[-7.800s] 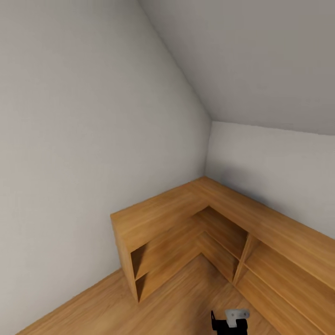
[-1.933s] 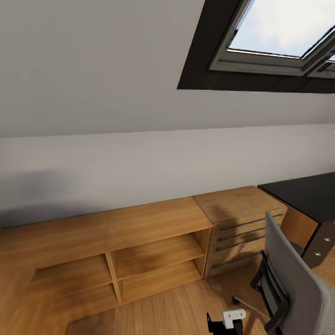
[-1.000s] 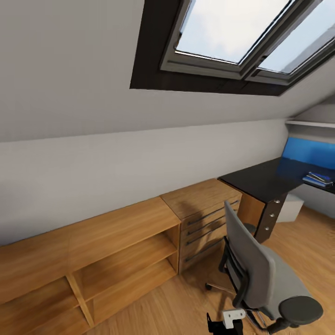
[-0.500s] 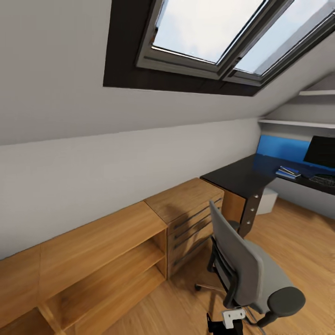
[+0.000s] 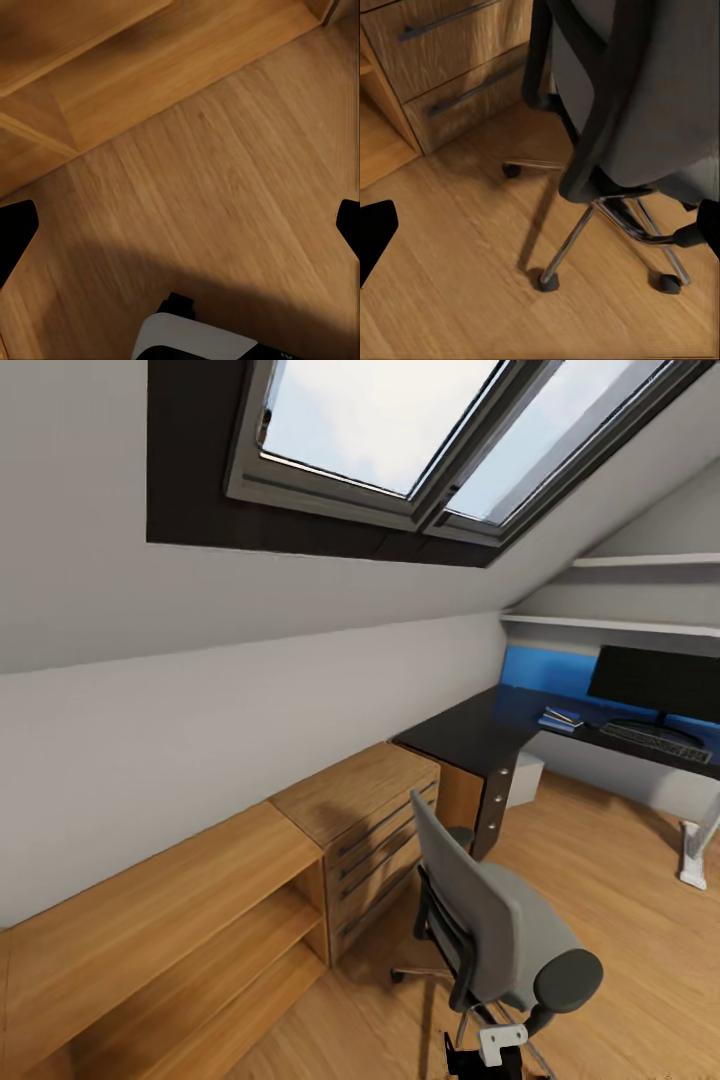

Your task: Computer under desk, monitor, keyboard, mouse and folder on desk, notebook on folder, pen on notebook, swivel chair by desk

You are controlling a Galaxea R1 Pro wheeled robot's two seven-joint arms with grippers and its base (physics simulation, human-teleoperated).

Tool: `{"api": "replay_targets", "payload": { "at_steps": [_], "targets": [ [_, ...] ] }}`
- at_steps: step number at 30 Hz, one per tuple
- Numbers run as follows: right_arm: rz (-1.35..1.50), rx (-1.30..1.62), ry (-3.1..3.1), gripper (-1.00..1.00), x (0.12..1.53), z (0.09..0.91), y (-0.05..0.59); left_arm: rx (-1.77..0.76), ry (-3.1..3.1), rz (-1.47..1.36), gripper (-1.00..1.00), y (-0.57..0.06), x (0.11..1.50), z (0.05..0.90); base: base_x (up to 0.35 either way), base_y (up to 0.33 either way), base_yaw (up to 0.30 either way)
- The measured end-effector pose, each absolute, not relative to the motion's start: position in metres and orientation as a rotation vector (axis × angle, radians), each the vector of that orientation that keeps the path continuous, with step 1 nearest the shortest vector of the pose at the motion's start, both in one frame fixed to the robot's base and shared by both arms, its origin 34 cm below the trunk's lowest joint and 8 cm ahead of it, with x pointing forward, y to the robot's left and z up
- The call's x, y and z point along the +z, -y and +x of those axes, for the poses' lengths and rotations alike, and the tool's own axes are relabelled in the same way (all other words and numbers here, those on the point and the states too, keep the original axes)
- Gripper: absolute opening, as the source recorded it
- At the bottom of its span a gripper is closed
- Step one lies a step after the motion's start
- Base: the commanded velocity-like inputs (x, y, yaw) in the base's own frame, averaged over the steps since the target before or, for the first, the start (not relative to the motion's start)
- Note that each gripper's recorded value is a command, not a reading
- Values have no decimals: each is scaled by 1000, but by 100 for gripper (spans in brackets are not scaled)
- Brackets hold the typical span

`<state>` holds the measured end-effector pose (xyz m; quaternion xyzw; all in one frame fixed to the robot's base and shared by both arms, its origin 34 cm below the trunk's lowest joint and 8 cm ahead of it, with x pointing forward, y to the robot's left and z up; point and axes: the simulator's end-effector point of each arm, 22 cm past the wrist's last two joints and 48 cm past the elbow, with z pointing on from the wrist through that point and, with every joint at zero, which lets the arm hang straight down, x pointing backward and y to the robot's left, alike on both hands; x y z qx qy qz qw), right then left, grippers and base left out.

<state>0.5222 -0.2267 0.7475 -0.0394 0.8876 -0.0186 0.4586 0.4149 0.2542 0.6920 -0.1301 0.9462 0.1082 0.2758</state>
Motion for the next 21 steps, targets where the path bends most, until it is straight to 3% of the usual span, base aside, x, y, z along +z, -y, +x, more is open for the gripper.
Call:
{"api": "replay_targets", "payload": {
  "at_steps": [21],
  "targets": [
    [-96, -46, -2192, 100, 745, 521, 227, 292, -2548, -351, 100, -254, 690, 413, 0, 0, -290]
  ]
}}
